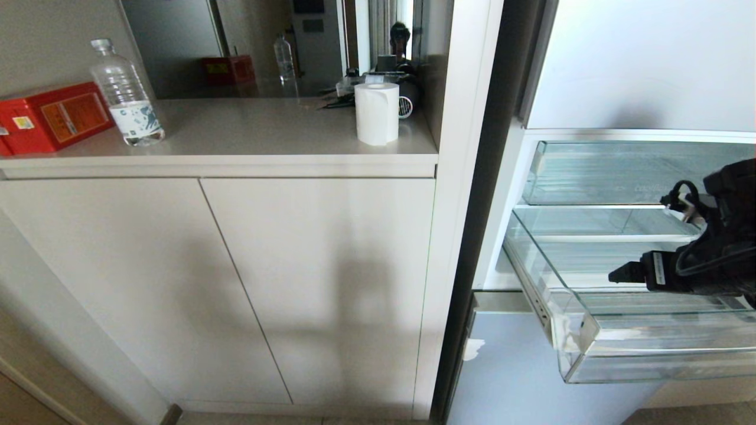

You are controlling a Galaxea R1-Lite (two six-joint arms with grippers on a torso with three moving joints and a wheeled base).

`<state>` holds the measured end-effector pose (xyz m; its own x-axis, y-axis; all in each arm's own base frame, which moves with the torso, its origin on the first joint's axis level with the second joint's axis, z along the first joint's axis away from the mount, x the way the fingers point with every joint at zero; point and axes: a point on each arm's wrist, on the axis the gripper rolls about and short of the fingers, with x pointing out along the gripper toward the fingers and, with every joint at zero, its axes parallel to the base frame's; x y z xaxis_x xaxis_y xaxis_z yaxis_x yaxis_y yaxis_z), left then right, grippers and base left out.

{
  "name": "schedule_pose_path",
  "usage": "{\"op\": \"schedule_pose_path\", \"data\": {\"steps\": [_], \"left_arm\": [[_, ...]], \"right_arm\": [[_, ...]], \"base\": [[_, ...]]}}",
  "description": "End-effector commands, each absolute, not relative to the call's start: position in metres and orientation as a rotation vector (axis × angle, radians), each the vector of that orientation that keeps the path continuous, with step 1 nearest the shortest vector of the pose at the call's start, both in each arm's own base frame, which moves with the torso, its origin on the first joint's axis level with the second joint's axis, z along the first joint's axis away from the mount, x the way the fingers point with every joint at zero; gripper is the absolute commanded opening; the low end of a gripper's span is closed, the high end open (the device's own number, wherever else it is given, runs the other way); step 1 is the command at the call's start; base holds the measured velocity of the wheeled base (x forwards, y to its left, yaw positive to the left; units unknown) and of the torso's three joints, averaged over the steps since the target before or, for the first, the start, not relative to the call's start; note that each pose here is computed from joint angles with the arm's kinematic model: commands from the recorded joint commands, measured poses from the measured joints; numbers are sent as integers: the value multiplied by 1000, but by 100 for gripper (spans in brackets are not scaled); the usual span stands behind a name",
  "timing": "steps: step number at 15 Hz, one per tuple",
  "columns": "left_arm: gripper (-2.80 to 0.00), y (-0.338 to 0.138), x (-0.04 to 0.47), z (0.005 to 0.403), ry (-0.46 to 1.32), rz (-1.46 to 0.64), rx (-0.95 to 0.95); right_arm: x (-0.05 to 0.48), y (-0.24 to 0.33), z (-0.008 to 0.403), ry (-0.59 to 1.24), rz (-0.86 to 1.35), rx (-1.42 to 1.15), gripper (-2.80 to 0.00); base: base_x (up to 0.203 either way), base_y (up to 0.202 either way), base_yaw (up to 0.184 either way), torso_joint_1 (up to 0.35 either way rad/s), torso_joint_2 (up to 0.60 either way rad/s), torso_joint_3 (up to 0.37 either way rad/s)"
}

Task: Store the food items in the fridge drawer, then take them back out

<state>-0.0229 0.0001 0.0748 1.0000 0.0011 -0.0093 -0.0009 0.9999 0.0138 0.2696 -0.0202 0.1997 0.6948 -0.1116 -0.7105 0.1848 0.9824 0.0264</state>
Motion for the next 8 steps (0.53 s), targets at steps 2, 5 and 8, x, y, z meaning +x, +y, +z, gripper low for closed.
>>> {"op": "schedule_pose_path", "data": {"steps": [2,5,8], "left_arm": [[-280,0,-23,75,9,1,14],[-280,0,-23,75,11,1,14],[-280,0,-23,75,10,1,14]], "right_arm": [[255,-21,199,791,-171,101,0],[241,-23,197,796,-181,101,0],[233,-24,194,806,-186,103,0]], "base": [[0,0,0,0,0,0],[0,0,0,0,0,0],[0,0,0,0,0,0]]}}
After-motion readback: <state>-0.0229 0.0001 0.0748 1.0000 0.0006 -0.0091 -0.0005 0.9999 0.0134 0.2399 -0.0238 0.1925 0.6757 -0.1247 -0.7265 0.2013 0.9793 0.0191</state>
